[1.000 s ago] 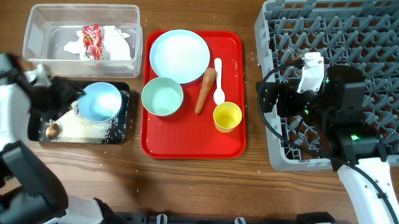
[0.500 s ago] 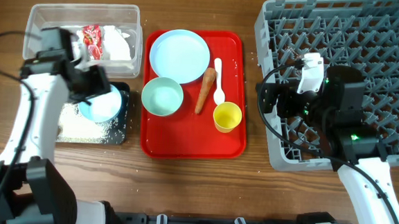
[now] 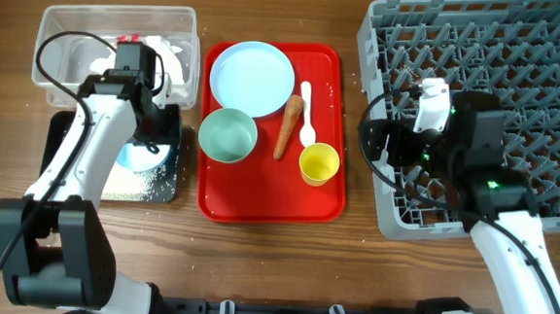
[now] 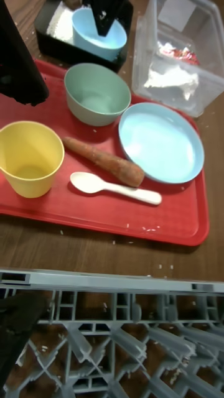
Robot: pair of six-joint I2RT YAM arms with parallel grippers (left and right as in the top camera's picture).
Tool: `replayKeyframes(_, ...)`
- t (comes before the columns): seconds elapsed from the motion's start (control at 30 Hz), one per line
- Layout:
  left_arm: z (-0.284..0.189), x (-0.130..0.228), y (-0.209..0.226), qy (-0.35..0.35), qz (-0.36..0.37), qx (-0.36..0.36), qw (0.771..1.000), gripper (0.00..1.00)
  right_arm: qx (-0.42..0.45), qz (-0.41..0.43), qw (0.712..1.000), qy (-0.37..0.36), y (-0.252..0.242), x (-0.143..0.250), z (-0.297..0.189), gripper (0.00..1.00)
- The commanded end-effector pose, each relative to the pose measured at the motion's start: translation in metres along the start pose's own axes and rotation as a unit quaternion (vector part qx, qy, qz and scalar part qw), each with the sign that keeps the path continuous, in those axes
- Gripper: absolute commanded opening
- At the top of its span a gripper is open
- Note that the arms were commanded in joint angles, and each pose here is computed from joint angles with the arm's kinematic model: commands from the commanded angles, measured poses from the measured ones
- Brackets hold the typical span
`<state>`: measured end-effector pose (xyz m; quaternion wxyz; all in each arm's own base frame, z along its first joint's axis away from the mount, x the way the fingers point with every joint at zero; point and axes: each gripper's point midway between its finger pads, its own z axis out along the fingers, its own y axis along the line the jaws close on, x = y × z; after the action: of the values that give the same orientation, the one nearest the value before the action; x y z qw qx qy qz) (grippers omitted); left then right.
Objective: Sort waste into correct bins and load items into the dishwasher rack
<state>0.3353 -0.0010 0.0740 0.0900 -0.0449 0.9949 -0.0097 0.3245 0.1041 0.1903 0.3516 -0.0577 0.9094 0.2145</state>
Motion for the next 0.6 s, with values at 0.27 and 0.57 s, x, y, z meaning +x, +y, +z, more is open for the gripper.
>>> replayKeyframes(0.27,0.033,0.021,0.011,0.016,0.004,-0.02,1.0,0.33,0.015,-0.004,1.0,0.022,-0.01,0.003,0.015,1.0)
replayKeyframes(0.57,0.033,0.021,0.015,0.013,0.002,-0.03,0.999,0.25,0.015,-0.004,1.0,0.023,-0.011,0.004,0.015,1.0)
